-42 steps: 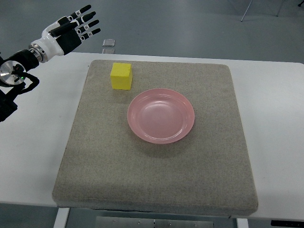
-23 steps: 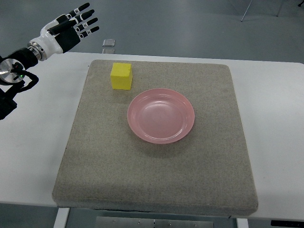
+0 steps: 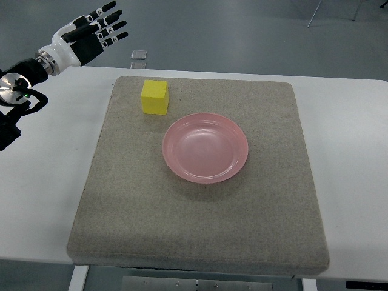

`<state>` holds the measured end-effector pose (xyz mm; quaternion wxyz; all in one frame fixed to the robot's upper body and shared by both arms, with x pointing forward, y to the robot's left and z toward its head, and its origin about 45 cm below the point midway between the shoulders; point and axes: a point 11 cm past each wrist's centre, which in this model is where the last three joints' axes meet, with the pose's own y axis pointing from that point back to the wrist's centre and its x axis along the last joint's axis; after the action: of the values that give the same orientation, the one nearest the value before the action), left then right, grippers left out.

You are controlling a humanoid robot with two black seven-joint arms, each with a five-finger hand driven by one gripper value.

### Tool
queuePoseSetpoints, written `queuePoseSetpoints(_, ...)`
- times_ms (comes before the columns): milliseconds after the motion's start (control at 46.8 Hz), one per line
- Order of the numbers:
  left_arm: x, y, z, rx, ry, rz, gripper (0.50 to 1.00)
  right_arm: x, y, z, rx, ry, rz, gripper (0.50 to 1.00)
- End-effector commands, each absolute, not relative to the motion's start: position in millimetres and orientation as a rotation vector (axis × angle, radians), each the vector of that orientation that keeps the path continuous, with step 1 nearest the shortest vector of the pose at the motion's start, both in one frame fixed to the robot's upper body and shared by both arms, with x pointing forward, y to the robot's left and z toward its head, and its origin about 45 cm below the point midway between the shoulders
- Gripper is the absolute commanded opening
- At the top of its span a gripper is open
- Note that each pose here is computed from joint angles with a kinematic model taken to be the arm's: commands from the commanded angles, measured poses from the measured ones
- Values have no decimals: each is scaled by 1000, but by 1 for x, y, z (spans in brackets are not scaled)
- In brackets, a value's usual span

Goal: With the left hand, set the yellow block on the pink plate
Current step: 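Move the left hand forward toward the yellow cube, then lower the left hand onto the yellow cube and close fingers around it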

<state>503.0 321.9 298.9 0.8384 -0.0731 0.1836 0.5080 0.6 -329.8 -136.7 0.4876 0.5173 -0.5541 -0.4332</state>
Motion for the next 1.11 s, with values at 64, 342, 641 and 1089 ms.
queuePoseSetpoints(64,505,315,303,62,216,1040,996,1,-330,-137,1258,-1348,-1054,924)
queuePoseSetpoints(342,511,302,323,408,-151,942,994,1,-330,-137,1258,-1348,-1053,924)
queuePoseSetpoints(641,512,281,321,815,-480,766,984,0,-330,-137,1258,-1346,-1053,924)
queuePoseSetpoints(1089,514,214,275,1076,-788,583,979,1,-330,-137,1258,-1348,-1054,924)
